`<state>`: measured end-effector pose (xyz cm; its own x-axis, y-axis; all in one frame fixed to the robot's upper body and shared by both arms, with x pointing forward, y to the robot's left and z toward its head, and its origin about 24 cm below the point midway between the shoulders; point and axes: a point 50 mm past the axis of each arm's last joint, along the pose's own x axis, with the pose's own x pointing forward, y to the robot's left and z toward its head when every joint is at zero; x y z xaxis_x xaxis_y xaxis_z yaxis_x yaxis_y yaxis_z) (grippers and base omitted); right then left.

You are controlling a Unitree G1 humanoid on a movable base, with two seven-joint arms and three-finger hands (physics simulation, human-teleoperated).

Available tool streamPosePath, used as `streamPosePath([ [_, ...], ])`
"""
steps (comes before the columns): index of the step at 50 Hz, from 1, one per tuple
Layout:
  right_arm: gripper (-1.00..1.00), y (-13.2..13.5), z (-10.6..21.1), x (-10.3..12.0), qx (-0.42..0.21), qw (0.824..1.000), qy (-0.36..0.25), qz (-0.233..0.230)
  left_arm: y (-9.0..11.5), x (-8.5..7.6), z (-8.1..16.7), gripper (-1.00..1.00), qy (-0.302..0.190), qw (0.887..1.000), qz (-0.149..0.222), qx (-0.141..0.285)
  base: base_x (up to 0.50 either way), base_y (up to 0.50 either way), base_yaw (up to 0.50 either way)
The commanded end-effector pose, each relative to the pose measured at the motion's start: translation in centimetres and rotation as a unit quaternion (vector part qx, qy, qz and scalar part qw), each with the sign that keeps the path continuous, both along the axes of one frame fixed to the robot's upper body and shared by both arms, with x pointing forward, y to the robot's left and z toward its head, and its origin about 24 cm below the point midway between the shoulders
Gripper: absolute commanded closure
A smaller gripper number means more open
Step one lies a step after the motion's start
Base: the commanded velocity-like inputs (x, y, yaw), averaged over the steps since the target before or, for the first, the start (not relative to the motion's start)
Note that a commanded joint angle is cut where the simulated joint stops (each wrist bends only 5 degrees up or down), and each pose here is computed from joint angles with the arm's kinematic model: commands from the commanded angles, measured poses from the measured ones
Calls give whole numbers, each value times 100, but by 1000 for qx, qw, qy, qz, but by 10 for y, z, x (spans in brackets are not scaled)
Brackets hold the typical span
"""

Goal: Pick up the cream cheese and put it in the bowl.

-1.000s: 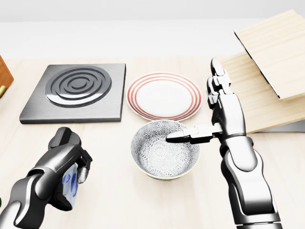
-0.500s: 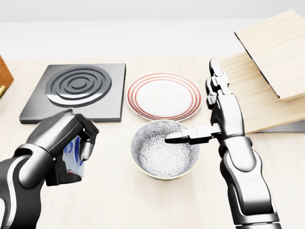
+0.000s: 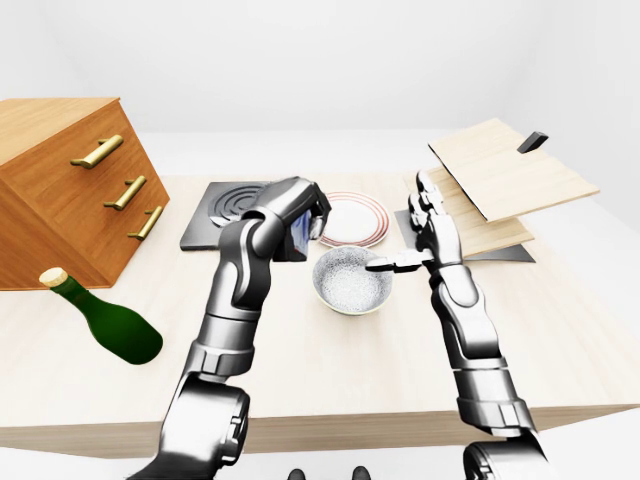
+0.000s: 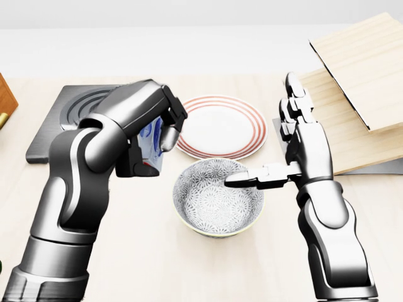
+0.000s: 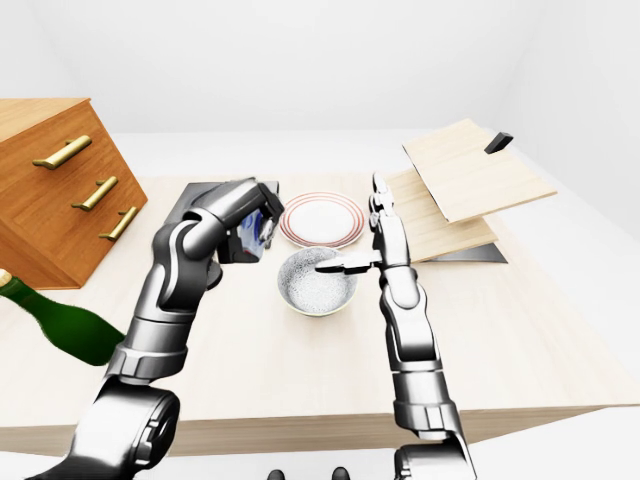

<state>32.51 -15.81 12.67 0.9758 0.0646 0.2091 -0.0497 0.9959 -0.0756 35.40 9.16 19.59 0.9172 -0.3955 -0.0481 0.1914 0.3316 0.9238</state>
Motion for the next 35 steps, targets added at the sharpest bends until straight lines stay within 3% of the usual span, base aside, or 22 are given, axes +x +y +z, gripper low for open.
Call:
streamPosePath([
  [1,-100,-10,11,-6,9,1000,-26,-11,-46,25,25,100,10,999,-43,16,0,0,0],
  [13,-100,-23,21,-14,17,998,-51,-26,-71,36,3,100,38,997,-60,25,0,0,0],
  [24,-100,-37,44,-31,21,993,-108,-44,-89,31,-24,100,59,994,-79,46,0,0,0],
  [35,-100,-47,45,-35,28,992,-113,-58,-99,25,-38,100,79,991,-93,52,0,0,0],
])
